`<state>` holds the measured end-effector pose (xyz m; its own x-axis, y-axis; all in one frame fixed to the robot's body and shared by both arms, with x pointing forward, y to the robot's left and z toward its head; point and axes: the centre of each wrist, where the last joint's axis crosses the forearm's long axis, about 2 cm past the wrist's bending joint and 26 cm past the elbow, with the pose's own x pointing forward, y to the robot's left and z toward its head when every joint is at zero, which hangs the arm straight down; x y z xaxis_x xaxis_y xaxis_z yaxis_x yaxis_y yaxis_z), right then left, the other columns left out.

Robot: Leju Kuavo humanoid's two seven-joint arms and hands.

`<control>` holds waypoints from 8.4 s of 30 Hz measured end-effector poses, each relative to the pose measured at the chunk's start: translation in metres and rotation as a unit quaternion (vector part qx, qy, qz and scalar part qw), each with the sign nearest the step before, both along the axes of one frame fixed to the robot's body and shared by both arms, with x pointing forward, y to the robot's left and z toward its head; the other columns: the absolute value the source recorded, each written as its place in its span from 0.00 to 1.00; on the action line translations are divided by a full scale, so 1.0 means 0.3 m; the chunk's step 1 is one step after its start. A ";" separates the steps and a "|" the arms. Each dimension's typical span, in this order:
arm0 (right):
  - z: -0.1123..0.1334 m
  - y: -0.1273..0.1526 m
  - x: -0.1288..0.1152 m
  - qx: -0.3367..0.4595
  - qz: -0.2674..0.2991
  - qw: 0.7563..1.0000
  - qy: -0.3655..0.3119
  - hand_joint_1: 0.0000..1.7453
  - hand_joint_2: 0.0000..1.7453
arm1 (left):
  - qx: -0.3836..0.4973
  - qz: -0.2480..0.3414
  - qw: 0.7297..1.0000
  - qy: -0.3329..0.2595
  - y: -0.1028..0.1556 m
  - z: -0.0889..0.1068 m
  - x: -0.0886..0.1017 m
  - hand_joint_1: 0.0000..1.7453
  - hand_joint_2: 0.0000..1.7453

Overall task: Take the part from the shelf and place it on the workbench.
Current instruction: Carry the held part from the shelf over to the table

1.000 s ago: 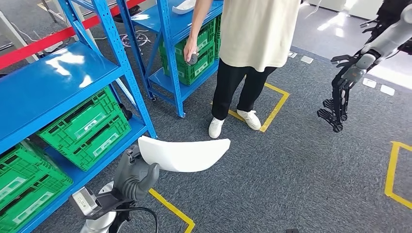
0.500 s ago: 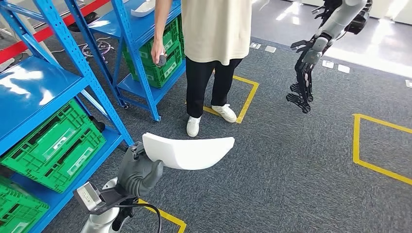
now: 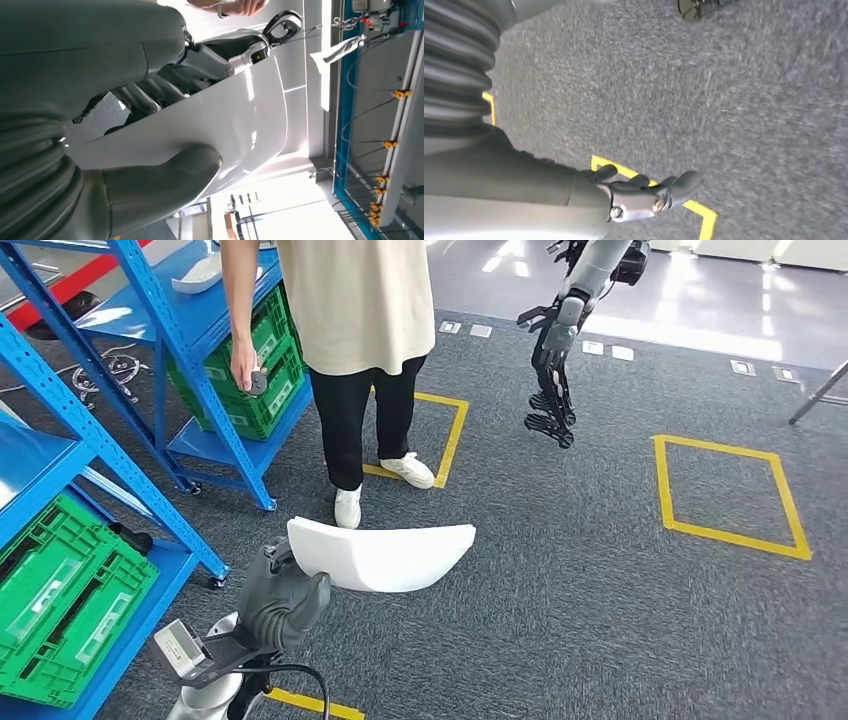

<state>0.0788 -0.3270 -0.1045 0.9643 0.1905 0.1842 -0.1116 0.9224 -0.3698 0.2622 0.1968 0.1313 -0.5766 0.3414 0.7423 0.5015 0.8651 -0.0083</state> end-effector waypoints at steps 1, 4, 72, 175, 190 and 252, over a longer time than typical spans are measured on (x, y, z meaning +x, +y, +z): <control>-0.001 0.000 -0.007 0.000 0.001 1.000 0.002 0.00 1.00 | 0.000 0.000 1.000 0.000 0.000 0.000 0.000 1.00 1.00; -0.002 0.006 -0.010 0.000 0.005 1.000 0.003 0.00 1.00 | -0.002 0.000 1.000 0.001 -0.001 -0.002 -0.003 1.00 1.00; -0.003 0.044 -0.001 0.022 -0.009 1.000 0.007 0.00 1.00 | 0.001 0.002 1.000 0.006 0.006 -0.011 -0.004 1.00 1.00; -0.014 0.024 -0.083 0.013 -0.027 0.999 0.015 0.00 1.00 | 0.009 -0.041 0.999 0.022 -0.072 -0.011 0.117 1.00 1.00; -0.011 0.025 -0.065 -0.005 0.002 1.000 0.006 0.00 1.00 | 0.012 -0.026 0.999 0.022 -0.063 -0.015 0.109 1.00 1.00; -0.011 0.079 -0.039 0.036 0.038 0.999 0.014 0.00 1.00 | 0.027 0.013 0.998 -0.050 0.005 0.084 0.095 1.00 1.00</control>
